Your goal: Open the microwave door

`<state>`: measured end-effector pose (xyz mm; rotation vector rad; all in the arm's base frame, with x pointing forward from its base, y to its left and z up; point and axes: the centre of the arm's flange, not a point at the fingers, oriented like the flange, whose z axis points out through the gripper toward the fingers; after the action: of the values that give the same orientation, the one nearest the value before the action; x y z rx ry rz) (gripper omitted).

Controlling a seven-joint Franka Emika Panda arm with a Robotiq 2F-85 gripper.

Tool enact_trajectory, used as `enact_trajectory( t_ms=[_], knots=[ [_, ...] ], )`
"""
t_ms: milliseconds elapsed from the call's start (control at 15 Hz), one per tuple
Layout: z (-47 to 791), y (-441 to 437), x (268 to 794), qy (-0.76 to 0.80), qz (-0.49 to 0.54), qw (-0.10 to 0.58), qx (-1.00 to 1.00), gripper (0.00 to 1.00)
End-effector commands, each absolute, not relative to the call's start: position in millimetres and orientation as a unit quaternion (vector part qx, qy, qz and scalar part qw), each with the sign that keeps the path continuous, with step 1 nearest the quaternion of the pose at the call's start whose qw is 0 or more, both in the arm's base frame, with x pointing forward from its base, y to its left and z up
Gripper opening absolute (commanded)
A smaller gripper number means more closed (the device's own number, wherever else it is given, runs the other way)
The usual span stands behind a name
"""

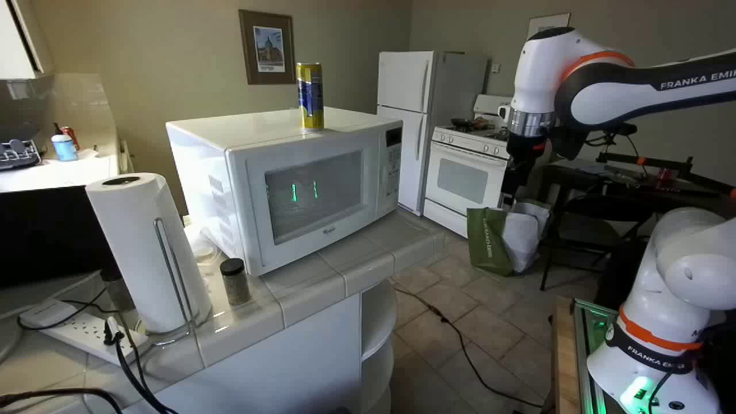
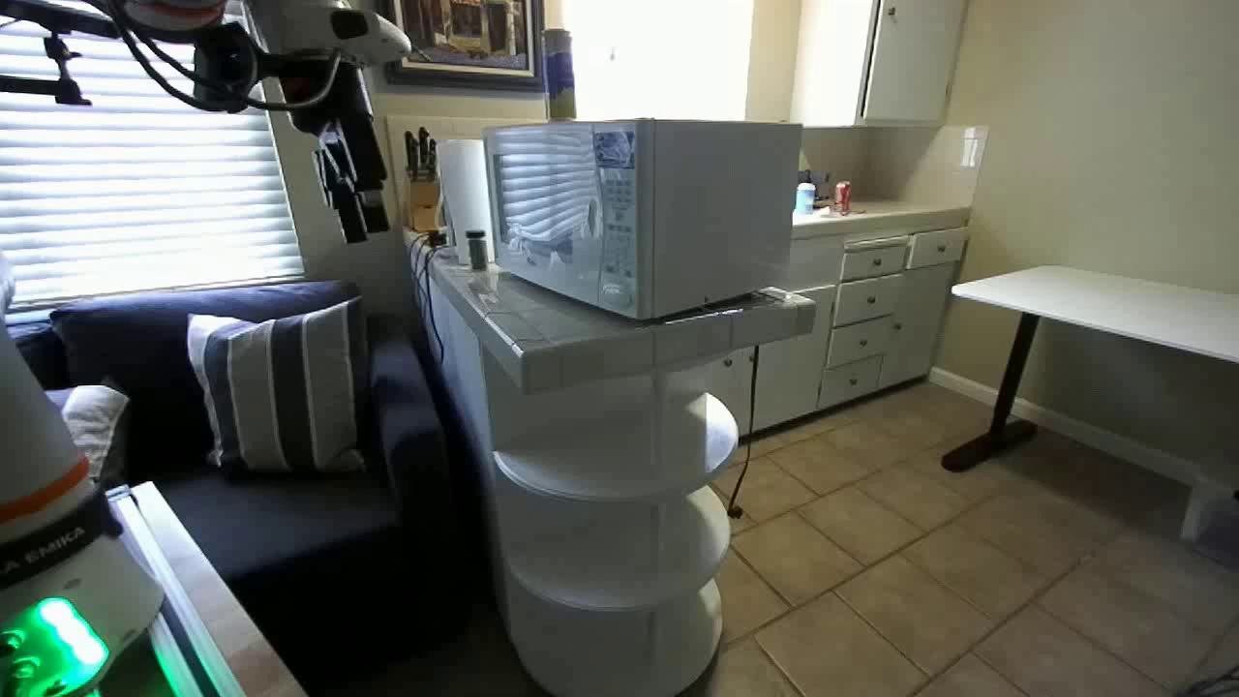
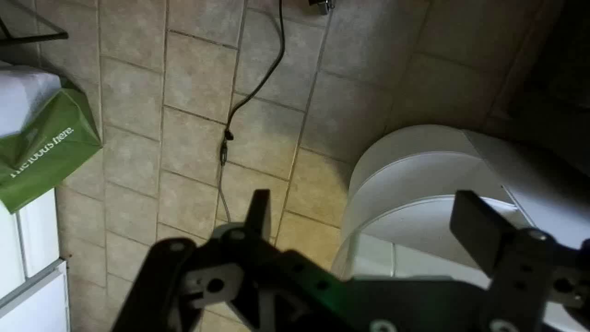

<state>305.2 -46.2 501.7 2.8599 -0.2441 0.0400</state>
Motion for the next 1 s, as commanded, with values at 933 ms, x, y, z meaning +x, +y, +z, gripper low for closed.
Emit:
enact_trajectory(
  t_ms=[933],
  knots=[
    [464.7,-22.0,354.6,-0.086,0.025,0.052,0.995,1.00]
  ],
)
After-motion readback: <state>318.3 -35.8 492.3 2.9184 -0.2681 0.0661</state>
